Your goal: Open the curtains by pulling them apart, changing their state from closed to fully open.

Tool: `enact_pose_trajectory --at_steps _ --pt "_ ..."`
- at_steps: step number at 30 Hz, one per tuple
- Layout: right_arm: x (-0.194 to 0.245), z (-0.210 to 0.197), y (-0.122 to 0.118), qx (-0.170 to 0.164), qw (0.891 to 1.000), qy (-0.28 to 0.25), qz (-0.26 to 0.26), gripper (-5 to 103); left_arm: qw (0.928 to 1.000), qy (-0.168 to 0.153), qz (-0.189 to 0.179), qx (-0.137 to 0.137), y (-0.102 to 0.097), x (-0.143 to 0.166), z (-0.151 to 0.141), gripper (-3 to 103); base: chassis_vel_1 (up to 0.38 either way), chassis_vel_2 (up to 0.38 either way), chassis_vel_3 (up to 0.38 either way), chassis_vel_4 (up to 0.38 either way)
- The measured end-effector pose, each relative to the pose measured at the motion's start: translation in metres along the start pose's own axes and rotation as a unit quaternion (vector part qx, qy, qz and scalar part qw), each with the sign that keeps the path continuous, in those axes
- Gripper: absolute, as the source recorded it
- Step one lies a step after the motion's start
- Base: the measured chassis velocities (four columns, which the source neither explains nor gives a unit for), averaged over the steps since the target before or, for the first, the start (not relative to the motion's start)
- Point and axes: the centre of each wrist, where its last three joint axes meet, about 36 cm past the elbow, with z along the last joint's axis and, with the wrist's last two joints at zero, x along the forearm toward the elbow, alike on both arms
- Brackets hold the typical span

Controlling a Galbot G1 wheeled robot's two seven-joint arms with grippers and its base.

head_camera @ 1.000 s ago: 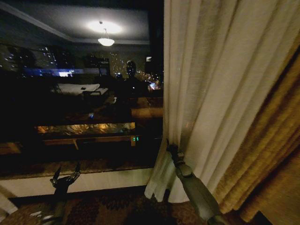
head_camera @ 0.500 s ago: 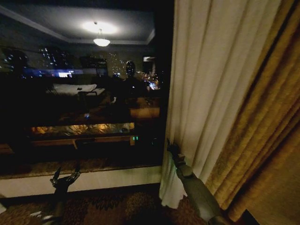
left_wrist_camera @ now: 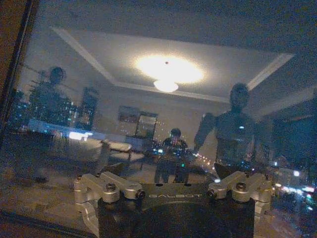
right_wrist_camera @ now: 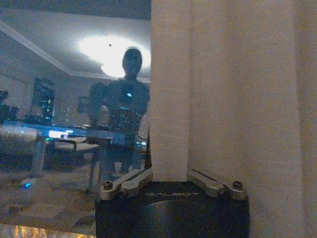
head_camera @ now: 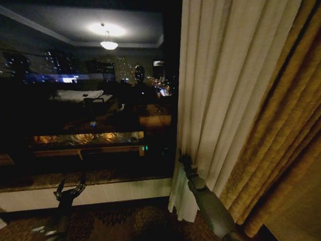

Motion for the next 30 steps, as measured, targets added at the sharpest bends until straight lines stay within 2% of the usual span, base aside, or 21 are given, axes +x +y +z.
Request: enact_pose_trajectory --at_steps 7,13,21,26,30 --pt "-0.001 0.000 -0.001 0.000 1.000 -0.003 0.008 0 1.0000 0.000 0.000 0.000 0.000 0.000 0.000 100 -0.160 -0.154 0.173 0.167" --pt "0.000 0.003 0.001 0.024 1.000 -0.005 -0.003 0 1.0000 0.000 0.001 0.000 0.000 0.000 0.000 100 -0.132 -0.150 0.137 0.137" --pt "-0.005 0.007 0.002 0.047 0.999 0.009 -0.003 0 1.0000 0.000 0.000 0.000 0.000 0.000 0.000 100 0.032 0.026 -0.020 -0.014" --pt "-0.012 0.008 -0.010 0.052 0.996 0.038 0.056 0 1.0000 0.000 0.000 0.000 0.000 0.000 0.000 100 0.000 0.000 0.000 0.000" --pt "-0.010 0.007 -0.035 0.060 0.988 0.067 0.129 0 1.0000 0.000 0.000 0.000 0.000 0.000 0.000 100 0.000 0.000 0.000 0.000"
